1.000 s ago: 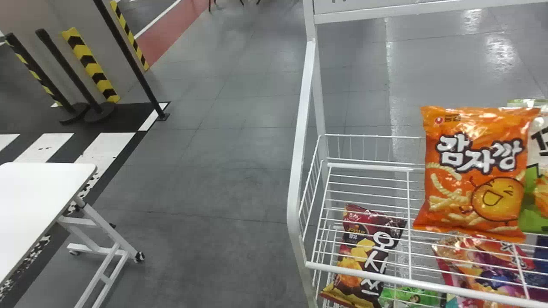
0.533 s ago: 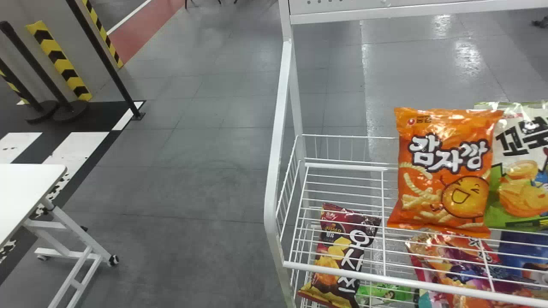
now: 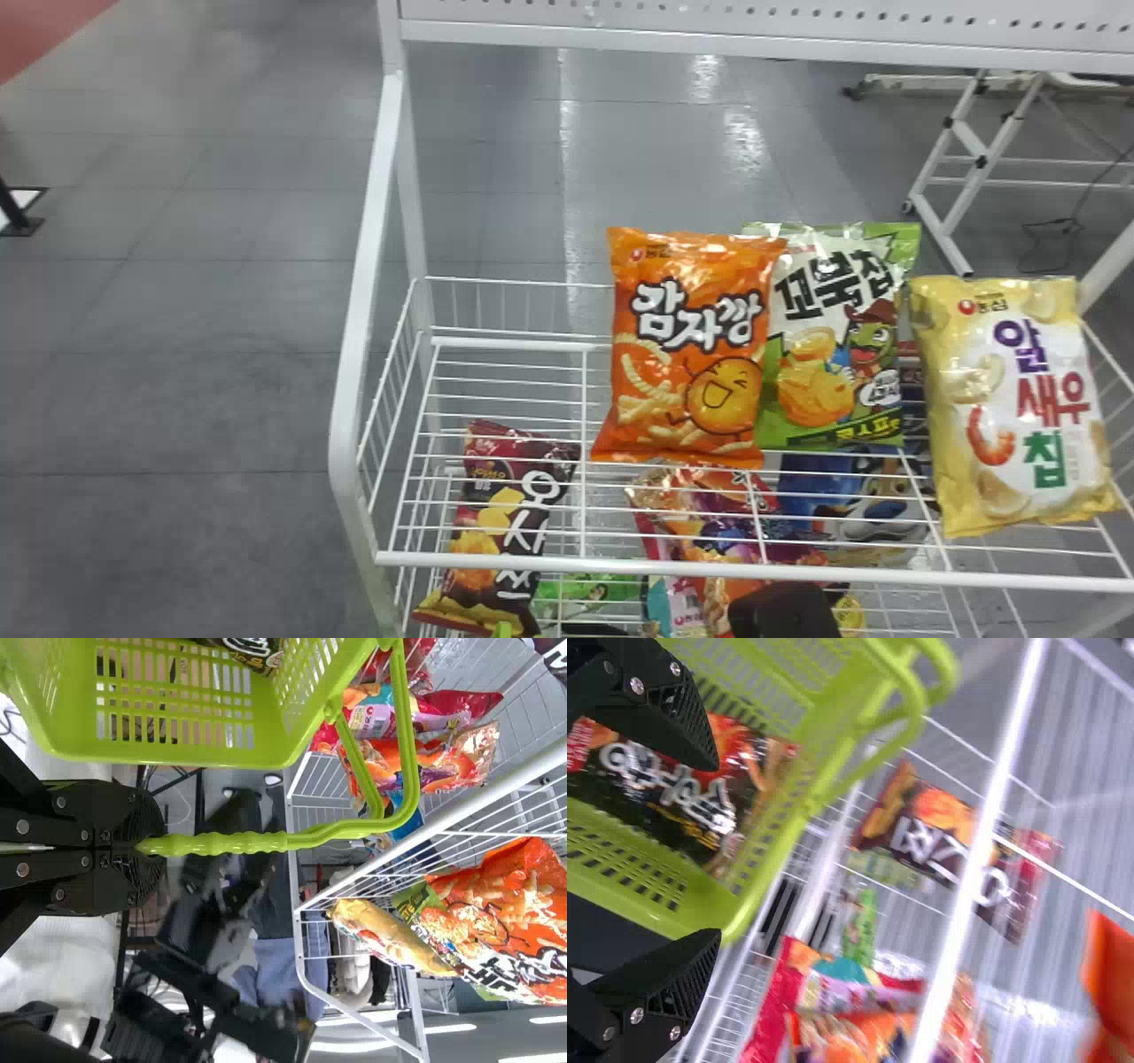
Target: Hold basket handle with left hand then pick spicy shrimp crackers with right hand and place into basket
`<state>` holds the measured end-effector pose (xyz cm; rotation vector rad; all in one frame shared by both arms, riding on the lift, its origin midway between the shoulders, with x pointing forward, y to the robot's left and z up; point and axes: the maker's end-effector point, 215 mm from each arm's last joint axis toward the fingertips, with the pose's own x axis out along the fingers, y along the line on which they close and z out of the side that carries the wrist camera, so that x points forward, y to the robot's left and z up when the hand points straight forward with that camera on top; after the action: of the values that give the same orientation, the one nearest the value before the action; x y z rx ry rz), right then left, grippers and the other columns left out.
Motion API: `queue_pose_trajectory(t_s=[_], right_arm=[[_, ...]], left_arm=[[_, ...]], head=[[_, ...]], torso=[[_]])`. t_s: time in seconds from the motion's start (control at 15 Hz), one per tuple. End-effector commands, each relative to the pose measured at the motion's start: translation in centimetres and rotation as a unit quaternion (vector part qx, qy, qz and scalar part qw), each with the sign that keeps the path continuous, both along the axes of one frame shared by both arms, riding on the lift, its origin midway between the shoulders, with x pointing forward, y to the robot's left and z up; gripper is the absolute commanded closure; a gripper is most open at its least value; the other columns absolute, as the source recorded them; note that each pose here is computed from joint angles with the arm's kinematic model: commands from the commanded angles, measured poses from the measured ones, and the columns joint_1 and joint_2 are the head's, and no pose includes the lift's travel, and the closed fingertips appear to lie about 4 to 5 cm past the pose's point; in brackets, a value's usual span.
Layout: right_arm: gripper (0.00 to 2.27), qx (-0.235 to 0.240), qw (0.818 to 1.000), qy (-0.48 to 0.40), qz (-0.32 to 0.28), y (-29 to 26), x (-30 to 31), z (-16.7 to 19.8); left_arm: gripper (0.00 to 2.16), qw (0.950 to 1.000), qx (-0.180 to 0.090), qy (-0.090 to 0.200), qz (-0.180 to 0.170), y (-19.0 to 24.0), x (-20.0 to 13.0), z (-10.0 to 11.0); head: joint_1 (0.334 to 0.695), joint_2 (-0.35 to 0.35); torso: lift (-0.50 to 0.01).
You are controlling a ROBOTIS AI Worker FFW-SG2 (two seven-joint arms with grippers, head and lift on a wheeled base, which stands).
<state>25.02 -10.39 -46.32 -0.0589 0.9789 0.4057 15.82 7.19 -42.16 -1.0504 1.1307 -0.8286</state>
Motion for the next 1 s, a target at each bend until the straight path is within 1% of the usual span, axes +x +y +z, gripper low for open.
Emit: queue_pose_trajectory(t_s=[0.0,0.07,0.2,0.33,0.47,0.6,0.67,0.8,0.87,0.93], right_arm=[[0.18,0.054,0.991,-0.117,-0.042,-0.8,5.2,5.6],[0.18,0.068,0.986,-0.147,-0.048,-1.1,6.5,7.1],[0.18,0.085,0.975,-0.195,-0.060,-1.8,8.5,9.2],[0.18,0.110,0.954,-0.269,-0.077,-2.4,11.1,11.7],[0.18,0.126,0.930,-0.330,-0.101,-3.3,12.5,13.2],[0.18,0.128,0.913,-0.368,-0.120,-4.2,12.9,13.8],[0.18,0.128,0.907,-0.380,-0.126,-4.2,12.9,13.8],[0.18,0.116,0.894,-0.409,-0.143,-4.5,12.5,14.1],[0.19,0.109,0.882,-0.432,-0.157,-4.6,12.0,14.9],[0.19,0.109,0.880,-0.433,-0.161,-4.7,11.9,14.8]], left_arm=[[1.90,1.0000,-0.003,0.002,0.003,-0.1,0.1,-0.1],[1.90,1.0000,-0.003,0.002,0.005,0.0,0.1,-0.1],[1.90,1.0000,-0.003,-0.002,0.008,0.1,0.4,-0.2],[1.90,1.0000,-0.003,-0.002,0.008,0.1,0.7,-0.3],[1.90,1.0000,-0.004,-0.004,0.008,0.0,0.9,-0.3],[1.90,1.0000,-0.003,-0.004,0.008,0.0,1.0,-0.4],[1.90,1.0000,-0.003,-0.004,0.009,0.1,1.1,-0.4],[1.90,1.0000,-0.004,-0.004,0.008,-0.1,1.1,-0.4],[1.90,1.0000,-0.004,-0.004,0.008,-0.1,1.2,-0.4],[1.90,1.0000,-0.005,-0.005,0.007,-0.1,1.2,-0.4]], head=[[0.695,-0.103],[0.695,-0.102],[0.695,-0.102],[0.695,-0.112],[0.695,-0.117],[0.695,-0.137],[0.695,-0.146],[0.695,-0.160],[0.695,-0.171],[0.695,-0.179]], torso=[[-0.037],[-0.037],[-0.037],[-0.037],[-0.037],[-0.037],[-0.037],[-0.037],[-0.037],[-0.037]])
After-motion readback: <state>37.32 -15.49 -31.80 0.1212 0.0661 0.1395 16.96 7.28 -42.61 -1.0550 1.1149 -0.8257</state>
